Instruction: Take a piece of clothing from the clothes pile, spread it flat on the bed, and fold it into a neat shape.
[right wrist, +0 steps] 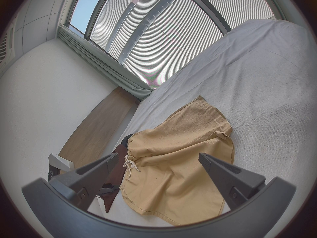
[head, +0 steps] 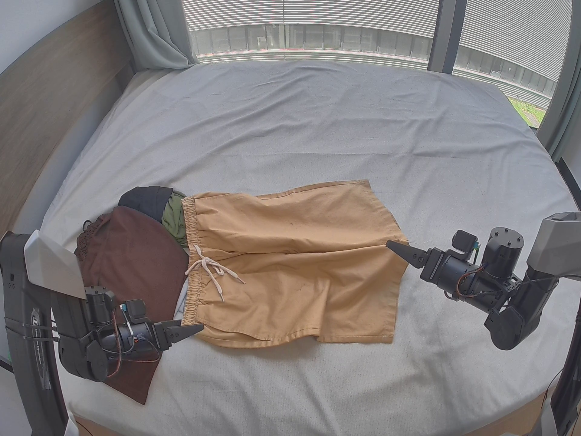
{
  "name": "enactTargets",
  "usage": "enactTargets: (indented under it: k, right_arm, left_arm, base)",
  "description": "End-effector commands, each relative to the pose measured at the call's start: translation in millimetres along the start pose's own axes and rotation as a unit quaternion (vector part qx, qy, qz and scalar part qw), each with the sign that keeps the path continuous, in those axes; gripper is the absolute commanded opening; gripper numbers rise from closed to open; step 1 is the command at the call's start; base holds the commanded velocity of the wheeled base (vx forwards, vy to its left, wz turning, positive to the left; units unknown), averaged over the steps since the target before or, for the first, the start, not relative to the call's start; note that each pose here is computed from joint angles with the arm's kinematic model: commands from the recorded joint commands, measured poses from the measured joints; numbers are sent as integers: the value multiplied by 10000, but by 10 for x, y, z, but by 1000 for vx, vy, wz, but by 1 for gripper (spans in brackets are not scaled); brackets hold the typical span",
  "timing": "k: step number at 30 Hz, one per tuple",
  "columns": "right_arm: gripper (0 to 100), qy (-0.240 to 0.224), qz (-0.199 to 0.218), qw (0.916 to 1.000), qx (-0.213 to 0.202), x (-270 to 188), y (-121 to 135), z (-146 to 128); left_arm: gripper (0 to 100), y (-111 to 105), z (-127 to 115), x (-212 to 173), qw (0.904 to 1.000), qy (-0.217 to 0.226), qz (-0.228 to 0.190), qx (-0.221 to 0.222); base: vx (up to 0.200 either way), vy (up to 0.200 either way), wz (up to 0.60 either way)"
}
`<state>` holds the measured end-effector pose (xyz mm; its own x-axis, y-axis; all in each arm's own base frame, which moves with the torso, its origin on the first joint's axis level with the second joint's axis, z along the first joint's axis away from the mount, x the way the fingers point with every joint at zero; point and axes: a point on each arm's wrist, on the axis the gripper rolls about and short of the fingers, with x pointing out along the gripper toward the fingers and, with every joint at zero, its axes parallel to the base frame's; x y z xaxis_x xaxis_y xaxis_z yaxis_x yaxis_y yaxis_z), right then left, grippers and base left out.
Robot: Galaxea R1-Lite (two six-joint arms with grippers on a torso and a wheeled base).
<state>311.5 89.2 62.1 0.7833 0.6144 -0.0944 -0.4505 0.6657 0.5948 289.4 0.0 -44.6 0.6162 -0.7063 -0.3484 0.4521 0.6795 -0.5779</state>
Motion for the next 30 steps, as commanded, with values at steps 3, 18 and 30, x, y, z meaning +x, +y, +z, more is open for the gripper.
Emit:
enactTargets:
  k: [3, 18, 30]
  right_arm:
    - [100, 7, 1, 10000, -1, 3, -2, -4]
    - [100, 332, -136, 9993, -68, -154, -34, -127]
    - [100, 1691, -528, 9835, -379, -499, -310, -684]
  left_arm:
    - [100, 16, -40, 51, 10000, 69, -20, -55]
    - [0, 14, -53, 117, 9998, 70, 107, -181]
    - [0, 12, -49, 116, 9998, 66, 98, -168]
  base:
    - [0, 0, 0]
    - [0, 0, 0]
    - [0, 0, 0]
